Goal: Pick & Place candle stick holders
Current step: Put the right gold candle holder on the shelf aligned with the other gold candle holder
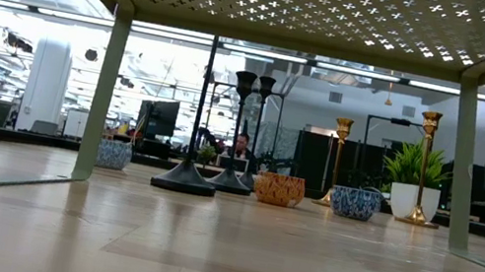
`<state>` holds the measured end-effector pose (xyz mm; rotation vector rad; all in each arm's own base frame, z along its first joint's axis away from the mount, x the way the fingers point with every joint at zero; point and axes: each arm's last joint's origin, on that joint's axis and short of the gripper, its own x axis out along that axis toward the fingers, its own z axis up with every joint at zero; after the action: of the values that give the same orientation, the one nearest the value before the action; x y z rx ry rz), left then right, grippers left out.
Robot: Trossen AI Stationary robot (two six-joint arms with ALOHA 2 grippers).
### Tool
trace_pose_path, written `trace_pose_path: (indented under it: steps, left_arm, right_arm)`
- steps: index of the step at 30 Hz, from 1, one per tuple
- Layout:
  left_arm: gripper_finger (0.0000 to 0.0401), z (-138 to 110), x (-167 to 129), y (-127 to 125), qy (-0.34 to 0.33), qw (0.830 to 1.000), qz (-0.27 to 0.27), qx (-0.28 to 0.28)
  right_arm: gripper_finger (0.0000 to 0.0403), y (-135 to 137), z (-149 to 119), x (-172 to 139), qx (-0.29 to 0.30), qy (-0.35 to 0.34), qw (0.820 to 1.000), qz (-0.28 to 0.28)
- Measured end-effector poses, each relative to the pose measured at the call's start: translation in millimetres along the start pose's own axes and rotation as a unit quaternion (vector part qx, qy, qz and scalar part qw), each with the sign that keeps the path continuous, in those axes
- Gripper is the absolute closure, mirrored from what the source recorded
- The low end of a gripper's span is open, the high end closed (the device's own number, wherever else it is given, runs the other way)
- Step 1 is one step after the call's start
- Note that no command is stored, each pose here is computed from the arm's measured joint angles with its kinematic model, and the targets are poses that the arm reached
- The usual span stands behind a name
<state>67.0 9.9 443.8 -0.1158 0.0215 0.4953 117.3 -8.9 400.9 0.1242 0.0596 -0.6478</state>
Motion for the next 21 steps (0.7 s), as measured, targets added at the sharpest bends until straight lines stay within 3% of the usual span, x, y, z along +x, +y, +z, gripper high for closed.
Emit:
trace_pose_path:
  steps: [3,6,11,17,21]
  left_arm:
    - [0.0187,0,0,0,0.0,1.0,0.0,-0.001]
    - [0.0187,0,0,0,-0.001,1.0,0.0,-0.001]
    - [0.0187,0,0,0,-0.001,1.0,0.0,-0.001]
    - [0.0187,0,0,0,-0.001,1.0,0.0,-0.012]
    - [0.0187,0,0,0,-0.001,1.0,0.0,-0.012]
  right_arm:
    - [0.0287,0,16,-1,-0.019,0.052,0.997,-0.045]
    - [0.022,1,26,3,0.002,0.09,0.993,-0.082]
    - [0.0129,-2,23,15,0.034,0.162,0.974,-0.154]
    - [0.0113,-16,3,35,0.073,0.27,0.929,-0.243]
    - [0.0113,-24,-4,53,0.092,0.312,0.905,-0.274]
